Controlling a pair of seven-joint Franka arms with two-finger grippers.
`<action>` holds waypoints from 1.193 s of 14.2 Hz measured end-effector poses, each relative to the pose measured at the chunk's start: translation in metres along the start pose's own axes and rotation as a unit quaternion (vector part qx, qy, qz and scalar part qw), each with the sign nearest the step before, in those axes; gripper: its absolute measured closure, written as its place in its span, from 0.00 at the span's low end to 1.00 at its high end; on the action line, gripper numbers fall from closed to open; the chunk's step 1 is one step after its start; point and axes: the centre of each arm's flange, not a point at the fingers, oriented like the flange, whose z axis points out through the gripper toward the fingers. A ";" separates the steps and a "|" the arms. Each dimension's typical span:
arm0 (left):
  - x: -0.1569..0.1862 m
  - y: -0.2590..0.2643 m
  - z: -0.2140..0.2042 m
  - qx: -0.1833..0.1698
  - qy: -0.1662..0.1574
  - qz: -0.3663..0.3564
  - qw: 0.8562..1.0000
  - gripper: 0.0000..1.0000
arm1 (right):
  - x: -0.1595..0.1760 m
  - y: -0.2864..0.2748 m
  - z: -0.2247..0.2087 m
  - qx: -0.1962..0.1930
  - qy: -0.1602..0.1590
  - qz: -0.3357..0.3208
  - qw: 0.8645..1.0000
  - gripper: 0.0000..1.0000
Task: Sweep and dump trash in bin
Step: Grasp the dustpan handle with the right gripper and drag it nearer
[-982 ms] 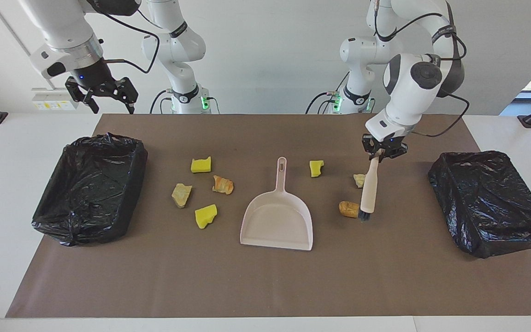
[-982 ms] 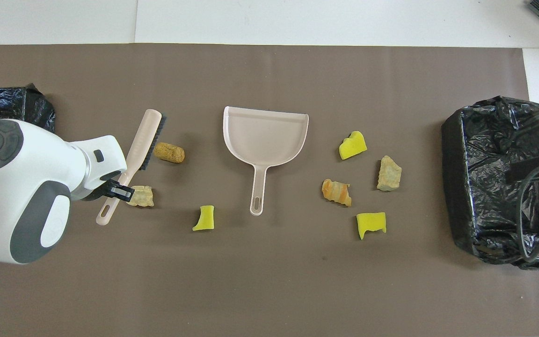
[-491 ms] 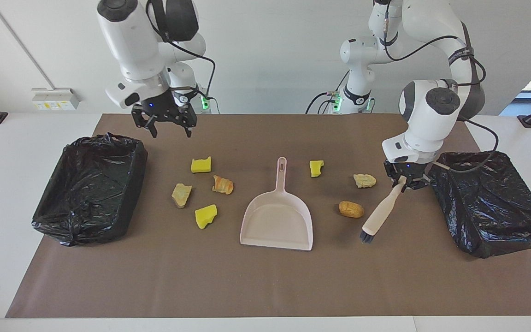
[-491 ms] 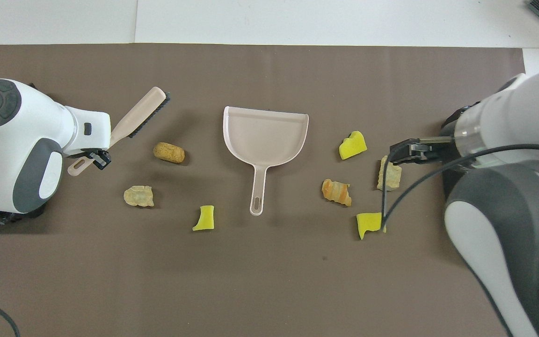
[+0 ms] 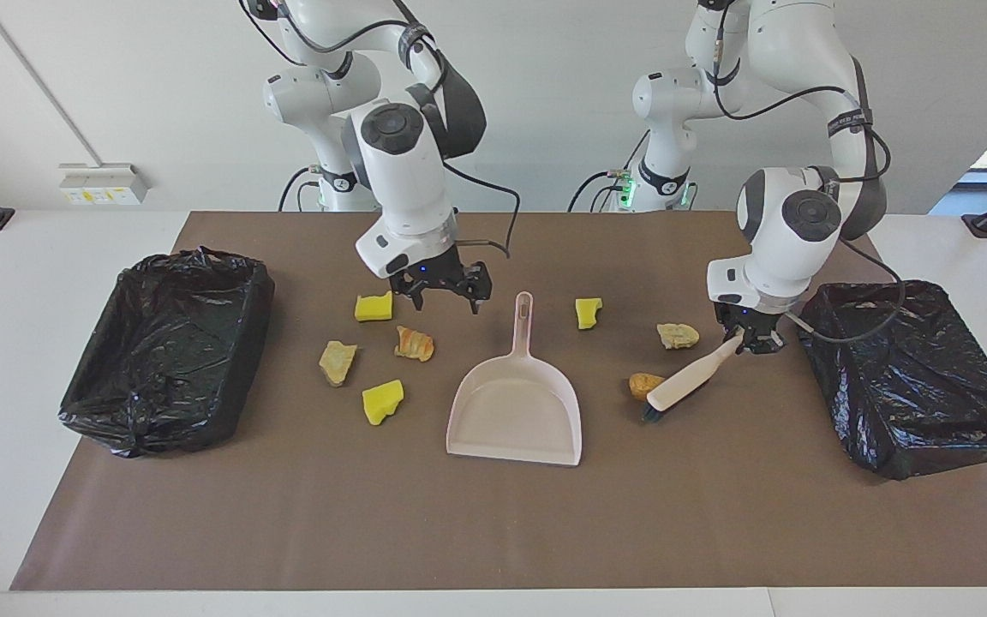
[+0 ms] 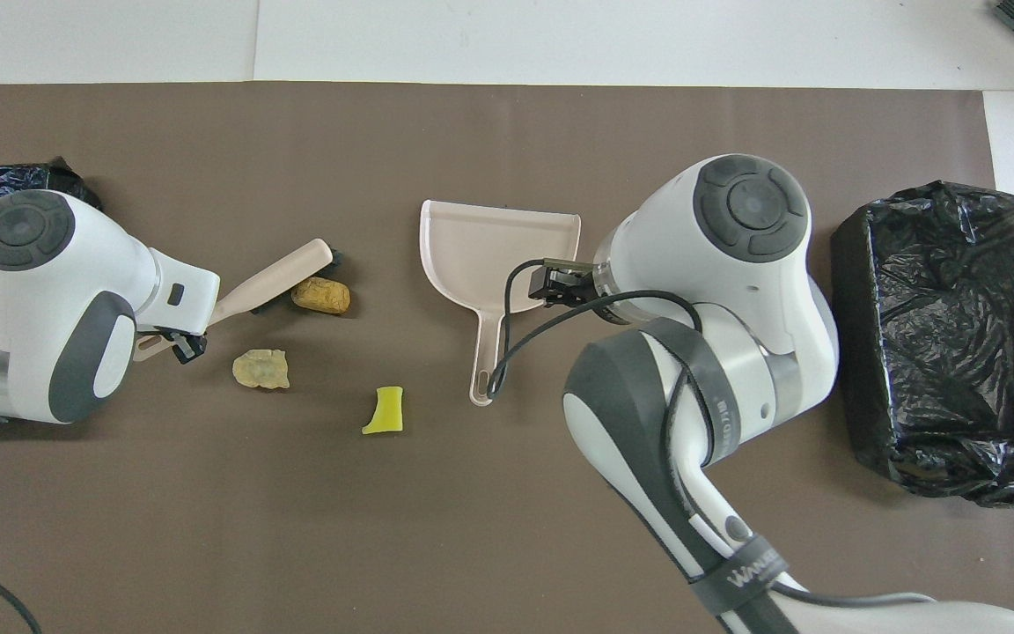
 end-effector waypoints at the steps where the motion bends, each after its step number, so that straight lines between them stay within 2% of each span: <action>1: -0.006 0.011 0.003 -0.010 -0.012 0.002 1.000 0.74 | -0.008 -0.015 0.012 0.007 -0.003 0.010 1.000 0.00; 6: -0.025 0.051 -0.017 -0.046 -0.067 0.006 0.997 0.74 | -0.044 -0.077 0.082 0.006 -0.007 0.028 1.000 0.00; 9: -0.027 0.065 -0.037 -0.035 -0.065 -0.023 0.997 0.74 | -0.046 -0.083 0.116 -0.005 -0.013 0.026 1.000 0.00; 13: -0.040 0.067 -0.061 -0.015 -0.057 -0.135 0.989 0.74 | -0.036 -0.074 0.116 -0.007 -0.010 0.028 1.000 0.00; 15: -0.050 0.066 -0.063 -0.012 -0.060 -0.208 0.976 0.74 | -0.037 -0.075 0.117 -0.008 -0.012 0.027 1.000 0.00; 17: -0.064 0.062 -0.057 -0.013 -0.064 -0.285 0.956 0.74 | -0.041 -0.076 0.119 -0.014 -0.019 0.024 0.999 0.00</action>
